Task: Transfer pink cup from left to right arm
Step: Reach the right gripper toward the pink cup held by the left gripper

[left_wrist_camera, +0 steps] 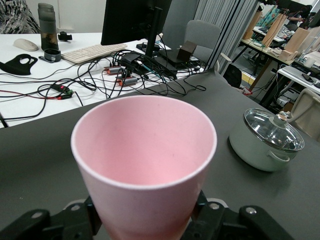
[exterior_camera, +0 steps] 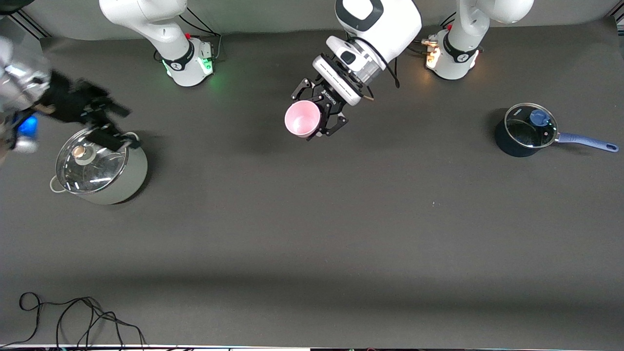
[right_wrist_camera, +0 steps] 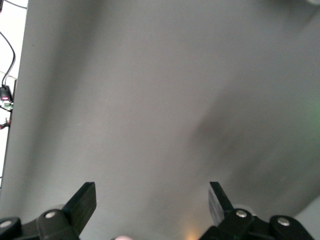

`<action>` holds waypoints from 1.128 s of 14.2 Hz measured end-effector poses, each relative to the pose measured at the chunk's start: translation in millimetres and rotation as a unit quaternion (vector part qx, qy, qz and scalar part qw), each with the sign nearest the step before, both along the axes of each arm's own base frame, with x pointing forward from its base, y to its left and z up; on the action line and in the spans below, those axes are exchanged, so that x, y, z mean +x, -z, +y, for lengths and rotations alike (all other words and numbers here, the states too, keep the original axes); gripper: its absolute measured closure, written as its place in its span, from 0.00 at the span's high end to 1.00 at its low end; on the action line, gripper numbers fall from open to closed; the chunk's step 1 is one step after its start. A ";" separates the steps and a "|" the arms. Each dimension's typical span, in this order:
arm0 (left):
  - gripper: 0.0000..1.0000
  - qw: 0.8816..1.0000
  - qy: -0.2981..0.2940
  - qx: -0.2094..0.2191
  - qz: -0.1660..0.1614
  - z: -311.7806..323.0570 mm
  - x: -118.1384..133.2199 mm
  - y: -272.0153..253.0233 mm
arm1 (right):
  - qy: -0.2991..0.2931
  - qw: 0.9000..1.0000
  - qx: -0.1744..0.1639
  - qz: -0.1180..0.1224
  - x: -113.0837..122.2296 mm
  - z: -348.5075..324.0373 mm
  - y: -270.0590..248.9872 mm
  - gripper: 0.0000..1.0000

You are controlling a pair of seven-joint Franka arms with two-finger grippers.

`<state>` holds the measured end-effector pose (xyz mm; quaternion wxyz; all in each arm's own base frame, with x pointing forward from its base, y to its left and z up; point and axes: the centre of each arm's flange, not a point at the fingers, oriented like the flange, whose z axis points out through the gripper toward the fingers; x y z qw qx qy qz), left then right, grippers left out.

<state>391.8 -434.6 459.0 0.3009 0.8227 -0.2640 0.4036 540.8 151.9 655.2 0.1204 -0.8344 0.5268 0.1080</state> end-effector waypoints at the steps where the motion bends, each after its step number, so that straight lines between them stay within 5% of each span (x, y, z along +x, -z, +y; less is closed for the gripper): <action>1: 0.67 1.000 0.000 0.000 0.000 0.2 0.1 0.2 | 0.018 1.000 -0.001 0.007 -2.0 31.7 -4.6 1.00; 5: 0.67 1.000 0.000 0.002 0.001 0.7 0.0 2.1 | 0.084 0.995 -0.016 0.056 -2.9 143.8 17.0 1.00; 9: 0.67 1.000 -0.001 0.002 0.002 0.8 -0.1 2.9 | 0.093 0.993 -0.015 0.072 -0.9 184.3 28.8 1.00; 13: 0.67 1.000 -0.001 0.003 0.002 0.9 -0.1 3.5 | 0.001 0.998 0.001 0.057 -26.6 221.8 22.7 1.00; 16: 0.67 1.000 -0.001 0.003 0.003 0.8 0.0 4.6 | -0.113 0.993 0.006 0.033 -34.9 228.1 24.0 1.00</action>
